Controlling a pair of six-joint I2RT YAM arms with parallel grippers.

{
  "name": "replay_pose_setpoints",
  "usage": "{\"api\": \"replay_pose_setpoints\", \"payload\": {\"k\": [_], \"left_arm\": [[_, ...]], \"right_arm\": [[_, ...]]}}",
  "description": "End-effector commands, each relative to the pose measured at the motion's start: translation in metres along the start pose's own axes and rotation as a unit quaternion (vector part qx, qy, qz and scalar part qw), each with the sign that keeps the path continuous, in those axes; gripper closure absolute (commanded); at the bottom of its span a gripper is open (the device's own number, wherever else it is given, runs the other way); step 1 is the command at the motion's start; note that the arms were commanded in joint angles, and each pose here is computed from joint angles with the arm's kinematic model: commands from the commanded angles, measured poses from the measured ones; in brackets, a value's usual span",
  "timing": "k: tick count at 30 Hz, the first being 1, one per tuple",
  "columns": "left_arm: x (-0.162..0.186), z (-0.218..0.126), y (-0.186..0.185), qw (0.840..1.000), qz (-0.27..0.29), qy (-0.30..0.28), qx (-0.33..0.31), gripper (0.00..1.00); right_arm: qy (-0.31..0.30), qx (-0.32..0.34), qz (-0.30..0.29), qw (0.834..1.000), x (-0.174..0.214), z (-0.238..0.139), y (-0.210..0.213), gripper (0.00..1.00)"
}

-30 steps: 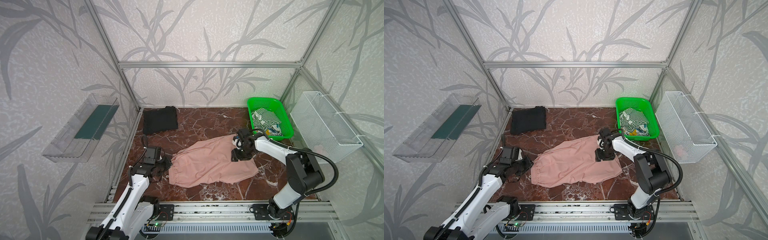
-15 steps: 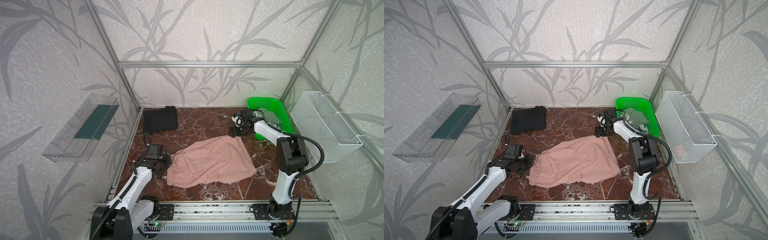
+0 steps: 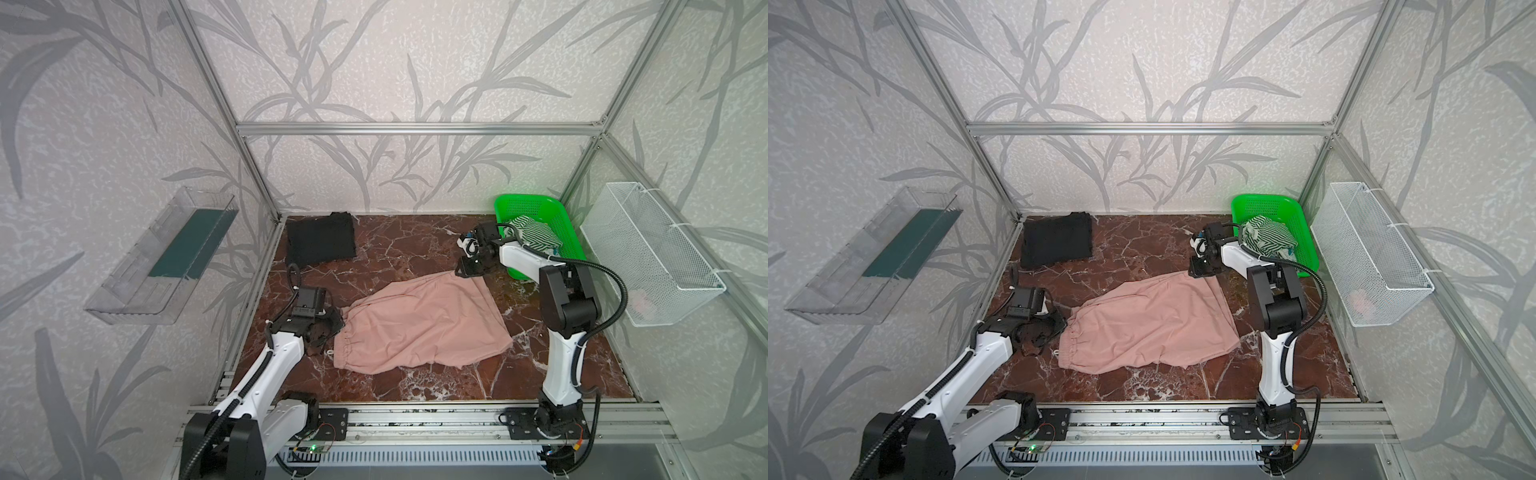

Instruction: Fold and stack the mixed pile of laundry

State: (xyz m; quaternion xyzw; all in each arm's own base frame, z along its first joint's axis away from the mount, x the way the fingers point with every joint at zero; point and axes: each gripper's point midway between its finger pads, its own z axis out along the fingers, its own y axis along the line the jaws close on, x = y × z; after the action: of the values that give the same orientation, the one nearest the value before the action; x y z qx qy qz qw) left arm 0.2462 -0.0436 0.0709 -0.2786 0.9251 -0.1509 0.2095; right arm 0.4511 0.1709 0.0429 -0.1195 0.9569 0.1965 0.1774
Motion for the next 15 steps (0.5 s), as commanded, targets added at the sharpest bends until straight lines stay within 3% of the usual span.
{"api": "replay_pose_setpoints", "payload": {"k": [1,4,9,15], "left_arm": [[-0.014,-0.006,-0.006,1.0,0.008,-0.024,0.004,1.0],[-0.021,-0.012,-0.011,0.999,0.012,-0.037,0.011,1.0],[-0.034,-0.024,-0.032,0.996,0.037,-0.062,0.053,1.0],[-0.053,-0.044,-0.063,0.985,0.071,-0.106,0.118,1.0]], "right_arm": [[-0.034,-0.014,-0.008,0.999,-0.012,-0.013,0.007,0.89],[-0.06,-0.001,-0.017,0.998,-0.014,-0.035,0.01,1.0],[-0.109,0.031,-0.032,0.993,-0.008,-0.087,0.016,1.0],[-0.195,0.084,-0.056,0.976,-0.002,-0.161,0.022,1.0]]}}
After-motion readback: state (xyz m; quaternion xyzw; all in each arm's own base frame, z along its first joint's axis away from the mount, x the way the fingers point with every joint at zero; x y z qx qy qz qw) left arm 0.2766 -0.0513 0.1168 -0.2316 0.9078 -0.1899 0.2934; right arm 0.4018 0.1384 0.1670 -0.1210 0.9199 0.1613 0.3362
